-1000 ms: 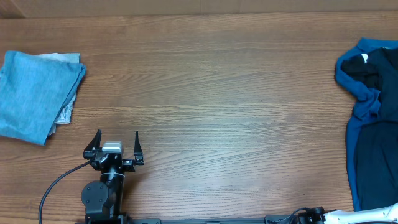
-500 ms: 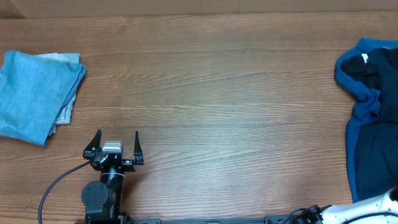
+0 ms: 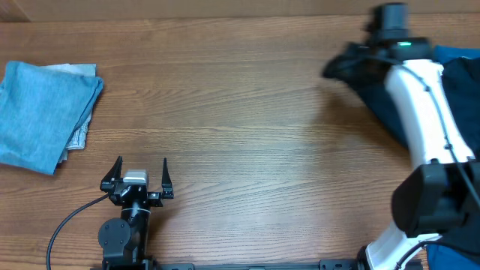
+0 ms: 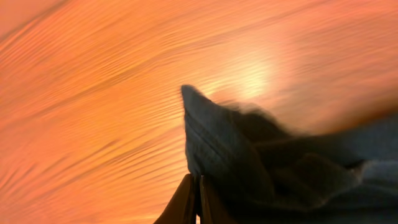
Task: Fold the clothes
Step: 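Lift the dark shirt with the right gripper and drag it leftward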
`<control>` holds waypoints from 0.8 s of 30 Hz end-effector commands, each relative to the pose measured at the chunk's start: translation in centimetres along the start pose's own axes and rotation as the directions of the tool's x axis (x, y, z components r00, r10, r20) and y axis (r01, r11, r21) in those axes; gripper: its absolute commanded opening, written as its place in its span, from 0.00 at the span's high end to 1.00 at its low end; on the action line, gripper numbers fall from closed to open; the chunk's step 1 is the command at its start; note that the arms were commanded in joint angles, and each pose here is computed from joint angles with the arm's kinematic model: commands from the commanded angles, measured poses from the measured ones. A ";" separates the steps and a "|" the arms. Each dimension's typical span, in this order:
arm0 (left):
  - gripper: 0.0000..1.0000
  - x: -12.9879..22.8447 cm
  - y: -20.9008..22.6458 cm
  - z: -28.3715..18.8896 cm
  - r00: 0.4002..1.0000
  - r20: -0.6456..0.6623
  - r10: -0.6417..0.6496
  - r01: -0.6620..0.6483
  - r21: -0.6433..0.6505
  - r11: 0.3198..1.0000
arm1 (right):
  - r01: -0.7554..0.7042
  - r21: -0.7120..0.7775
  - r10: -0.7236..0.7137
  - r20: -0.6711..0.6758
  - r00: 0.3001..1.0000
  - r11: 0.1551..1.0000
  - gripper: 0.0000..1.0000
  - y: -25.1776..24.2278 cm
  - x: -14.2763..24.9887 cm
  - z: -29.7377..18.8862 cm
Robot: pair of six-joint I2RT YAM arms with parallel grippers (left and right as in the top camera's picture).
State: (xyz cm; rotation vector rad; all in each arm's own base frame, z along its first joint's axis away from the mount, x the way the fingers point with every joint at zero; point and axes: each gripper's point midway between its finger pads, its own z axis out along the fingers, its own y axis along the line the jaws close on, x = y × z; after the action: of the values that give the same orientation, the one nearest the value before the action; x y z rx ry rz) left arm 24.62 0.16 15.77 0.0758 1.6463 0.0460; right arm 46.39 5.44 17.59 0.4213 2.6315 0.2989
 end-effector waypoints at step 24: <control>0.00 0.1 -0.2 0.0 1.000 0.005 0.017 -0.017 0.004 1.000 | 0.504 -0.460 -0.413 0.289 0.864 0.731 0.95 26.3 6.9 0.3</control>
State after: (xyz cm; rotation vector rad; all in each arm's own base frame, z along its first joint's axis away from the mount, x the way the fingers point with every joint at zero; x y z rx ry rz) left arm 24.63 0.16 15.75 0.0761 1.6467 0.0462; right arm 47.50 29.03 22.89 -0.3024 2.2673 0.6987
